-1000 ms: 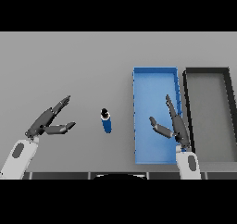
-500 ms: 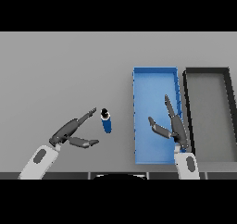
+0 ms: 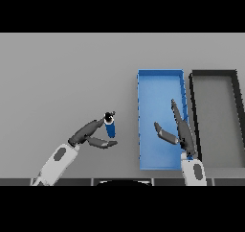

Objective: Pick up the blue pipe and place it into the blue bin.

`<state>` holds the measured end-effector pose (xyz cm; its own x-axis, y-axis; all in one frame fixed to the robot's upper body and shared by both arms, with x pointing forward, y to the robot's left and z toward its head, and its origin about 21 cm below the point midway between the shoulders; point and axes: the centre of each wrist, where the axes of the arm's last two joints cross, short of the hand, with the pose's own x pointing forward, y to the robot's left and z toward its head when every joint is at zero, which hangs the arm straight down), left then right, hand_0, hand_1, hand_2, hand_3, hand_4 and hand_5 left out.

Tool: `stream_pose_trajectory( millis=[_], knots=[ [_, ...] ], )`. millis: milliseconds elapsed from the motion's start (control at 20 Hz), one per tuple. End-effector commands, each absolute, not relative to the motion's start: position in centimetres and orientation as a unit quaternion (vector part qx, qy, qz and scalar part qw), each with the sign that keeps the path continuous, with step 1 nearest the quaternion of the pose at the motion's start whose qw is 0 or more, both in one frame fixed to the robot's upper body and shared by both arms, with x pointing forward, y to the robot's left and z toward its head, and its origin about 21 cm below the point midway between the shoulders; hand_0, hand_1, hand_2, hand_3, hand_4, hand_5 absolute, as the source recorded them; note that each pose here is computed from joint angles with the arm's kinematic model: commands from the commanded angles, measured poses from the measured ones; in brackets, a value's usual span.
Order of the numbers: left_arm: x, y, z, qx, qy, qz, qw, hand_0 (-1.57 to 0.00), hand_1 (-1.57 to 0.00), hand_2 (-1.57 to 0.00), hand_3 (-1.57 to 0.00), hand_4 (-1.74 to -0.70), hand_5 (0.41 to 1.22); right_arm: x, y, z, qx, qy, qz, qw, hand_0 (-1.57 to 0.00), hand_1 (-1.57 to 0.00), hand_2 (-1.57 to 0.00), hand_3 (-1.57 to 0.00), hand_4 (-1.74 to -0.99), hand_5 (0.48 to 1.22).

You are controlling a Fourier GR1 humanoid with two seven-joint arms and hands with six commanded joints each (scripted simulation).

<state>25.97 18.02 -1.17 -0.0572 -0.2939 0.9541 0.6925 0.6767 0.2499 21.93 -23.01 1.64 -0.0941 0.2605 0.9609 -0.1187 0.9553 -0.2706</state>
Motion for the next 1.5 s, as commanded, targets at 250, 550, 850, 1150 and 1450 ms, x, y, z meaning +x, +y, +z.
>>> stream_pose_trajectory(
  millis=[250, 550, 850, 1150, 1450],
  knots=[
    [27.1, 15.8, -1.8, -0.199, -0.644, -0.350, 0.651, 0.00, 0.00, 0.00, 0.00, -1.21, 0.533, 21.7, -23.3, 1.2, -0.046, -0.723, 0.137, 0.675, 0.00, 0.00, 0.00, 0.00, -1.206, 0.606],
    [27.0, 14.1, -2.4, -0.220, -0.646, -0.303, 0.665, -0.50, -0.68, -0.73, -0.70, -1.42, 0.856, 22.3, -23.7, 1.8, -0.052, -0.726, 0.137, 0.672, 0.00, 0.00, 0.00, 0.00, -1.196, 0.604],
    [26.1, 12.9, -2.8, -0.226, -0.665, -0.327, 0.632, -1.29, -1.34, -1.35, -1.27, -1.65, 1.125, 22.0, -23.7, 1.6, -0.053, -0.727, 0.134, 0.672, 0.00, 0.00, 0.00, 0.00, -1.191, 0.602],
    [26.2, 11.7, -0.4, -0.236, -0.710, -0.290, 0.597, -1.50, -1.51, -1.51, -1.44, -1.72, 1.196, 22.3, -23.5, 1.4, -0.047, -0.724, 0.139, 0.674, 0.00, 0.00, 0.00, 0.00, -1.187, 0.605],
    [26.0, 10.4, 3.3, -0.262, -0.722, -0.302, 0.565, -1.55, -1.55, -1.56, -1.48, -1.73, 1.214, 21.6, -24.2, 1.3, -0.055, -0.730, 0.143, 0.666, 0.00, 0.00, 0.00, 0.00, -1.149, 0.599]
  ],
)
